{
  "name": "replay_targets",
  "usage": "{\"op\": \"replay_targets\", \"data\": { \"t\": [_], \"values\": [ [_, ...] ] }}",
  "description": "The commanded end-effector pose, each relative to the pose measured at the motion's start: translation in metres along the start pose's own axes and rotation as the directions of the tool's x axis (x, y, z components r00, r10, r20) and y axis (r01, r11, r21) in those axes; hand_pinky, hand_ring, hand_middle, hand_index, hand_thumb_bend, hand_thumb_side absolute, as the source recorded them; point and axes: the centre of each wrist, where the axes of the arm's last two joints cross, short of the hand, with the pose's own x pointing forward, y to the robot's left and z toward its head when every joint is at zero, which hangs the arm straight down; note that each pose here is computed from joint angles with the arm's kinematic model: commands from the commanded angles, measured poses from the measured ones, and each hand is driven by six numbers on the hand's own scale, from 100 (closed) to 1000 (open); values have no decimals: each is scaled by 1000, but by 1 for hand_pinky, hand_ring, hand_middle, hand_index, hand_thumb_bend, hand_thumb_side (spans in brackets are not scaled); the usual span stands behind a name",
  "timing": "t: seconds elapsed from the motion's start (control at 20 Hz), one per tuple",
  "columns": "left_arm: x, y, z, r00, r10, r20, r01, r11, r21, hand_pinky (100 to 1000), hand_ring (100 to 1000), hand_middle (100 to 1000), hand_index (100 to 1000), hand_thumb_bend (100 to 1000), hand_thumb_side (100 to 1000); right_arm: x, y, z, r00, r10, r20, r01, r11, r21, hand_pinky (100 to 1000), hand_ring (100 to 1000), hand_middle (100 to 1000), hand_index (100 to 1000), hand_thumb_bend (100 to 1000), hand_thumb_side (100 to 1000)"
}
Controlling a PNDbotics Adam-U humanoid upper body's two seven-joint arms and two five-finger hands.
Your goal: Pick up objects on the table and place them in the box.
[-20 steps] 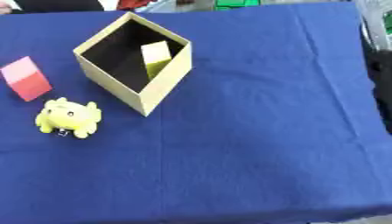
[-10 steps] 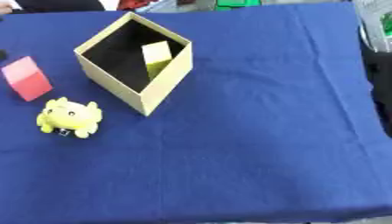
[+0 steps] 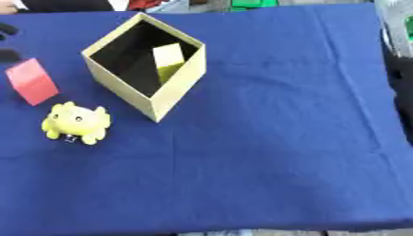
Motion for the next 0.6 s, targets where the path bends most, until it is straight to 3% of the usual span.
{"op": "replay_targets", "data": {
  "t": [0.05,0.25,0.6],
  "values": [
    [0,10,2,998,-33,-59,34,999,23,910,945,939,993,817,784,3,-13,-1,1000,6,10,-5,999,-37,898,851,797,834,100,881],
    [-2,4,-5,992,-61,-113,66,997,40,913,951,940,992,707,670,4,-12,-1,1000,-3,11,4,999,-36,898,849,795,833,100,889],
    [-8,-4,-11,991,-44,-124,48,998,29,912,953,960,997,676,659,3,-12,0,1000,-13,2,13,999,-37,898,847,793,832,100,900]
  ]
}}
